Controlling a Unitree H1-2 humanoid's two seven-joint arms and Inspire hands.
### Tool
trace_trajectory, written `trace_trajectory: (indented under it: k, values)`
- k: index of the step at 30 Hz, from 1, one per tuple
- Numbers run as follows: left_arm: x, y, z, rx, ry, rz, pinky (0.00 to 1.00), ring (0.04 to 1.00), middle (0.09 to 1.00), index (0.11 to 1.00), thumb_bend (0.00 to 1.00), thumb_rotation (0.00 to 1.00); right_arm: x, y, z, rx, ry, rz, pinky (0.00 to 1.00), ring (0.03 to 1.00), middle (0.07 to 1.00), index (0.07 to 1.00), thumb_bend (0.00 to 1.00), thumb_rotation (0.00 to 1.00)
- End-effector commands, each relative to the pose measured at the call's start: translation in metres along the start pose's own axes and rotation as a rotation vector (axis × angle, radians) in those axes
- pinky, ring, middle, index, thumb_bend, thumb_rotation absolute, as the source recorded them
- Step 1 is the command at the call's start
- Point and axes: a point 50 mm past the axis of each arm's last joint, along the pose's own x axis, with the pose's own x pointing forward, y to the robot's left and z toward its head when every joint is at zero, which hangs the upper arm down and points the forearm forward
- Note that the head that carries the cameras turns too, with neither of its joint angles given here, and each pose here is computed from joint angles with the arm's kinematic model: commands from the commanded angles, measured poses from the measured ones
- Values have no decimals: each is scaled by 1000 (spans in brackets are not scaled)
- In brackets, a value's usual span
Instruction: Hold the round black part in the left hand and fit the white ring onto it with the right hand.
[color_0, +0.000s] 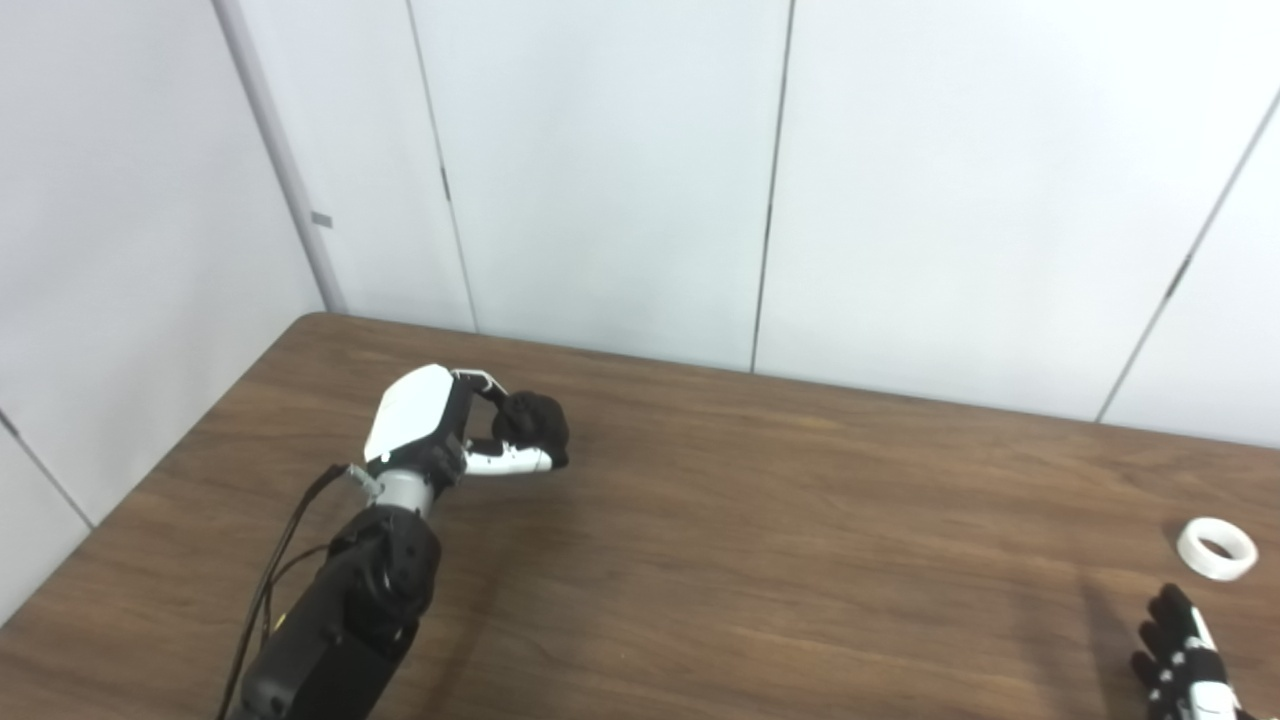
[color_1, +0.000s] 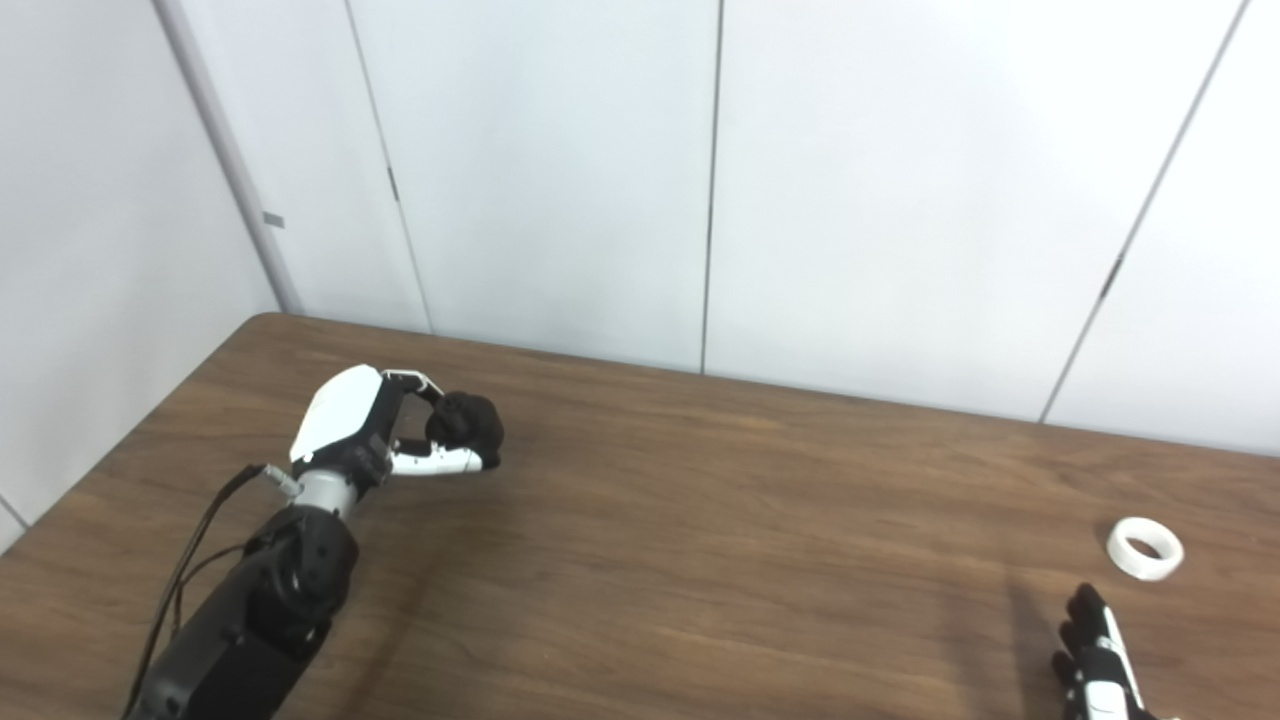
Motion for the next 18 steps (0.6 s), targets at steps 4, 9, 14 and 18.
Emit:
trace_trajectory:
  k: [4,9,14,18]
  values:
    - [-11,11,30,31,-125,44,1000,859,742,483,524,55,7,2,7,0,-73,9,1000,1000,1000,993,379,1000]
    - [-34,-3,52,31,-213,9,1000,866,745,483,524,54,10,5,3,-2,-90,5,1000,1000,989,983,414,1000]
    - [-54,-16,67,25,-279,-22,1000,864,742,483,525,56,10,8,1,-17,-88,-5,1000,988,962,967,478,1000]
    - [-71,-27,76,30,-353,-58,1000,865,743,483,524,55,11,11,0,-19,-82,-2,1000,985,958,963,510,1000]
